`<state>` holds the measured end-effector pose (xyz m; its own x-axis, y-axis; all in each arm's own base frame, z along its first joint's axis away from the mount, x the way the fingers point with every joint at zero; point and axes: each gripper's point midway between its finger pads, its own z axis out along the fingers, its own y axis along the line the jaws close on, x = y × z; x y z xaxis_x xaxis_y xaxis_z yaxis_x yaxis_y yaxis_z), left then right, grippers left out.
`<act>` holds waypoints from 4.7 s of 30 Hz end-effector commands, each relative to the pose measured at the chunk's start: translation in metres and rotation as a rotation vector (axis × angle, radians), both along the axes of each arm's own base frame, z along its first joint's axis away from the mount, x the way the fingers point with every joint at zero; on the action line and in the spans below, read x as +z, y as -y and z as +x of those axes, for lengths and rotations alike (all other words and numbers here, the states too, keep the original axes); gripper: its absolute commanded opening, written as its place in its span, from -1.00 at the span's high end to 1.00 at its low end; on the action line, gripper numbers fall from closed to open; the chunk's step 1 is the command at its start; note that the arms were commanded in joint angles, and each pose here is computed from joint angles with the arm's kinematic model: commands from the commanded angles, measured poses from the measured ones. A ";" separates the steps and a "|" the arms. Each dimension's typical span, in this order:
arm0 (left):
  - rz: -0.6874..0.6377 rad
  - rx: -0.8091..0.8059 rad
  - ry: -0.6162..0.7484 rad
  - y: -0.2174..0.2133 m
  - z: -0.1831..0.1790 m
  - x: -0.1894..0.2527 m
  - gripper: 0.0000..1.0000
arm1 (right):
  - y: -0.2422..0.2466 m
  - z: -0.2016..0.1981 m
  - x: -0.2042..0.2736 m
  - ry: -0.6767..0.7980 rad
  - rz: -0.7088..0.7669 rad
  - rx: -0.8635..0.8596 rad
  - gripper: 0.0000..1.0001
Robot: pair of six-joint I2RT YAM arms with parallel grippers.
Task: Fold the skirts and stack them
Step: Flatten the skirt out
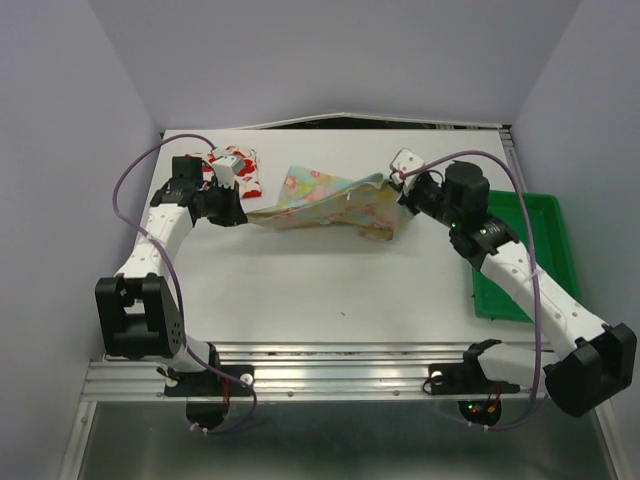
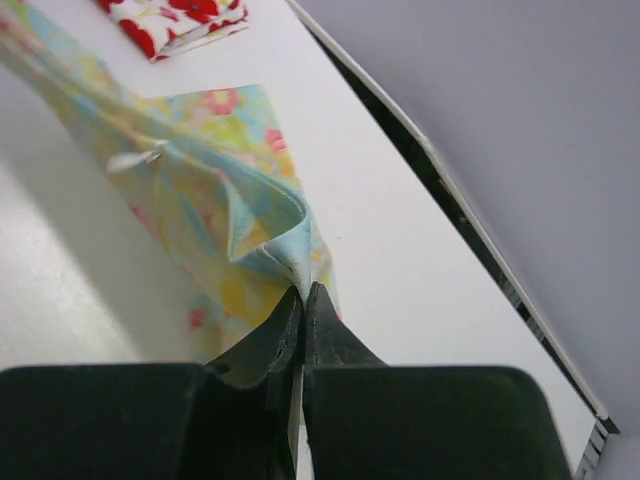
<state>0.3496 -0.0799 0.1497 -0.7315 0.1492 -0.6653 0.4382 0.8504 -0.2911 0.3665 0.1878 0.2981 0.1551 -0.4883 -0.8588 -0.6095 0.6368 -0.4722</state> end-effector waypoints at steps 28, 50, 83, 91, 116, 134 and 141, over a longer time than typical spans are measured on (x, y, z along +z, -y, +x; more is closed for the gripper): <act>0.416 -0.826 0.509 0.012 -0.089 -0.053 -0.97 | -0.002 -0.077 -0.129 -0.379 -0.055 0.184 0.99; 0.708 -1.144 0.929 0.077 -0.094 -0.108 -0.09 | 0.009 -0.066 -0.125 -0.386 -0.038 0.072 0.99; 0.211 -0.170 1.058 0.035 -0.059 0.234 1.00 | 0.090 -0.064 0.129 0.127 0.252 -0.171 0.99; 0.132 -0.161 1.137 0.026 -0.130 0.266 1.00 | 0.096 -0.113 0.147 0.133 0.312 -0.163 0.99; 0.271 -0.080 0.552 0.064 0.124 0.055 0.99 | 0.098 0.128 -0.137 -0.417 0.118 -0.514 0.99; 0.308 -0.194 0.298 0.031 0.069 0.025 -0.80 | 0.091 0.097 -0.137 -0.725 0.076 -0.502 -0.63; 0.341 -0.202 0.026 -0.010 -0.013 -0.044 -0.49 | 0.095 0.014 -0.189 -1.011 -0.004 -0.499 -0.42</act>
